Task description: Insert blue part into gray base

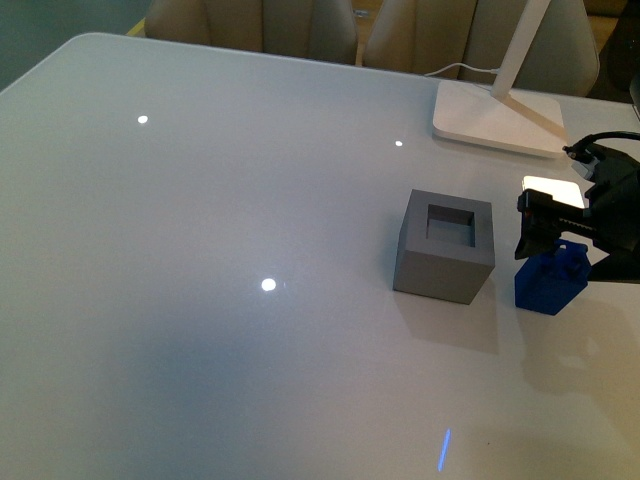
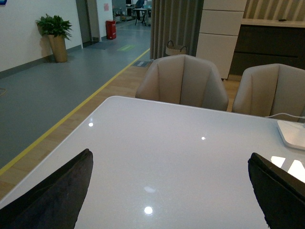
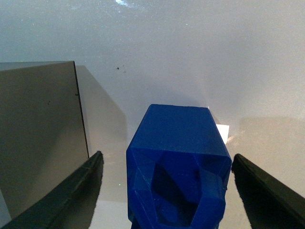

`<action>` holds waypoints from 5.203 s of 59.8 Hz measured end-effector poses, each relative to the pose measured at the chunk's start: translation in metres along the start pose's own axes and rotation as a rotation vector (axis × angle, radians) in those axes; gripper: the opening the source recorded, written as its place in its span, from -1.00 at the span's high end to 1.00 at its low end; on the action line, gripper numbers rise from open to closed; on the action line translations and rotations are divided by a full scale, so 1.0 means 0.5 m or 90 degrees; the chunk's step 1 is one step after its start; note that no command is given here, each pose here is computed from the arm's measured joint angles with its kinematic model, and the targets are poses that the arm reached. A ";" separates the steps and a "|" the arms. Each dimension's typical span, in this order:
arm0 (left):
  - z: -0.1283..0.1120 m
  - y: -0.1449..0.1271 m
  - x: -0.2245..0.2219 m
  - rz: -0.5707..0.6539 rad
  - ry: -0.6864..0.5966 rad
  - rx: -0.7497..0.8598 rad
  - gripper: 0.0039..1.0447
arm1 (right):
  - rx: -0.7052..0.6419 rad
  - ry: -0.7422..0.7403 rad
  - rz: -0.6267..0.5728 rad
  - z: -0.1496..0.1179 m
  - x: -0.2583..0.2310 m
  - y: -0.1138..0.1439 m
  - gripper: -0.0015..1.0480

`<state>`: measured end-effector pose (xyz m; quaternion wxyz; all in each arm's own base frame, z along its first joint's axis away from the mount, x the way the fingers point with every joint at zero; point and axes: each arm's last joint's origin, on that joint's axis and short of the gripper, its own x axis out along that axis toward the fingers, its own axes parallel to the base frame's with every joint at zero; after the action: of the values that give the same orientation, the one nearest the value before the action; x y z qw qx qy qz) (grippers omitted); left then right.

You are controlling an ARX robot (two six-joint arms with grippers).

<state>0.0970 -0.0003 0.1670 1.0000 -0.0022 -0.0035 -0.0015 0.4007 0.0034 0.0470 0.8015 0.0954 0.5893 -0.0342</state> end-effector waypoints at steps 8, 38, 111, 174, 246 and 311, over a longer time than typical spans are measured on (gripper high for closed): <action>0.000 0.000 0.000 0.000 0.000 0.000 -0.86 | 0.008 0.008 -0.003 -0.002 0.000 0.000 0.01; 0.000 0.000 0.000 0.000 0.000 0.000 -0.86 | 0.027 -0.043 0.037 -0.014 -0.156 0.032 0.14; 0.000 0.000 0.000 0.000 0.000 0.000 -0.86 | 0.008 -0.043 0.034 0.019 -0.149 0.230 0.14; 0.000 0.000 0.000 0.000 0.000 0.000 -0.86 | -0.001 -0.023 0.025 0.019 -0.129 0.239 -0.29; 0.000 0.000 0.000 0.000 0.000 0.000 -0.86 | -0.130 -0.799 0.051 -0.275 -0.351 -0.001 0.96; 0.000 0.000 0.000 0.000 0.000 0.000 -0.86 | -0.128 -0.812 0.050 -0.439 -0.402 -0.069 0.96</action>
<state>0.0970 -0.0003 0.1672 1.0000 -0.0022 -0.0037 -0.0015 0.1281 0.0003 0.1712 1.0000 0.0026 -0.0062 0.0004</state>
